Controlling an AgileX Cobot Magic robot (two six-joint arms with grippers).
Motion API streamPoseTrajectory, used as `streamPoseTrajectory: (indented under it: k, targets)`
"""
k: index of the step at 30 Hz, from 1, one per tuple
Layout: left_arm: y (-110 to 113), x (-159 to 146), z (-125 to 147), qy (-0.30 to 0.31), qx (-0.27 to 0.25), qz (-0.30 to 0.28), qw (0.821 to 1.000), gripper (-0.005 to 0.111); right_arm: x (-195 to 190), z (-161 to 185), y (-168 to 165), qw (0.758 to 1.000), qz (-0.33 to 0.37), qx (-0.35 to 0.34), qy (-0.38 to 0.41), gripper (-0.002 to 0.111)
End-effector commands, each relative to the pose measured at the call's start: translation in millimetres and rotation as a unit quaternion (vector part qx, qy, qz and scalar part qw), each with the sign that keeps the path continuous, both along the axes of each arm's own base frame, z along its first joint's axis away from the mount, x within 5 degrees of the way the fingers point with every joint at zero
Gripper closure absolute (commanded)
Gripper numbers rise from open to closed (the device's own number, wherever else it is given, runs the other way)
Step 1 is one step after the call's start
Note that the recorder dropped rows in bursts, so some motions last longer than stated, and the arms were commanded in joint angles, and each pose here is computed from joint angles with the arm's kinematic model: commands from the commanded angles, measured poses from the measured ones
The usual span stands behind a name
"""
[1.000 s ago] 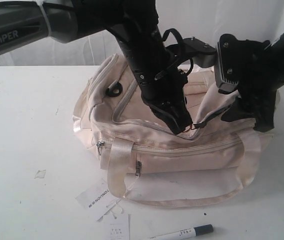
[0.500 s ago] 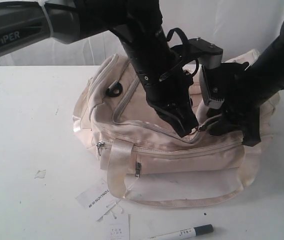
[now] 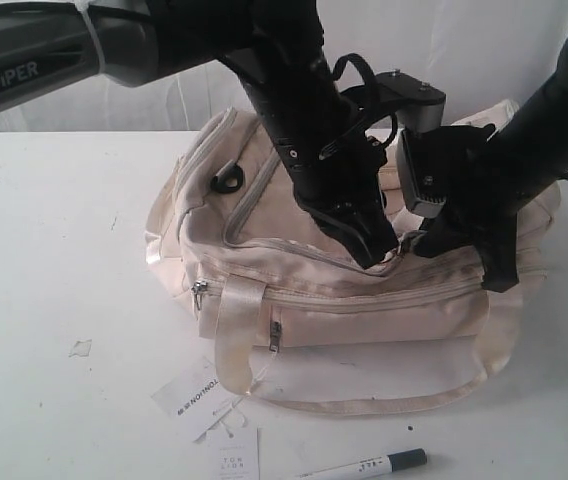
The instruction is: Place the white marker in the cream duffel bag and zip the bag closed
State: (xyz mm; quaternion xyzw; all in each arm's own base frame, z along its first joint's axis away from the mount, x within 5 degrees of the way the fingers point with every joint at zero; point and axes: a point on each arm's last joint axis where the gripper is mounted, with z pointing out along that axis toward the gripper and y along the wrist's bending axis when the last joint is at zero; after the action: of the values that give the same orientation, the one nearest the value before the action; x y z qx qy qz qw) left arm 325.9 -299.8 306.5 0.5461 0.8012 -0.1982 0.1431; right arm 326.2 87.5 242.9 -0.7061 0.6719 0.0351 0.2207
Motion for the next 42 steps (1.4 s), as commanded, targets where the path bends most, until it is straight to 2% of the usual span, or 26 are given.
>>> streamPoseTrajectory:
  k: [1,9,16,25,33,37,42]
  targets:
    - [13,6,7,0.011,-0.007,0.021,1.0,0.107,0,-1,0,1.0,-0.009,0.003,0.002,0.108]
    - [52,20,24,0.021,-0.005,0.076,0.997,0.107,7,1,-3,0.996,-0.084,0.009,-0.015,0.108]
    - [95,30,39,0.018,0.005,0.123,0.992,0.107,10,0,-6,0.995,-0.097,-0.001,-0.029,0.108]
    - [167,47,31,0.034,0.034,0.215,0.975,0.107,11,-1,-11,0.99,-0.141,-0.013,-0.019,0.108]
    - [223,55,22,0.051,0.04,0.272,0.96,0.107,3,-4,-11,0.987,-0.155,-0.014,0.032,0.108]
    - [231,57,22,0.067,0.0,0.278,0.958,0.107,3,-3,-9,0.985,-0.166,-0.005,0.037,0.108]
    - [219,55,29,0.073,-0.069,0.234,0.967,0.107,6,1,-1,0.97,-0.229,0.066,0.05,0.105]
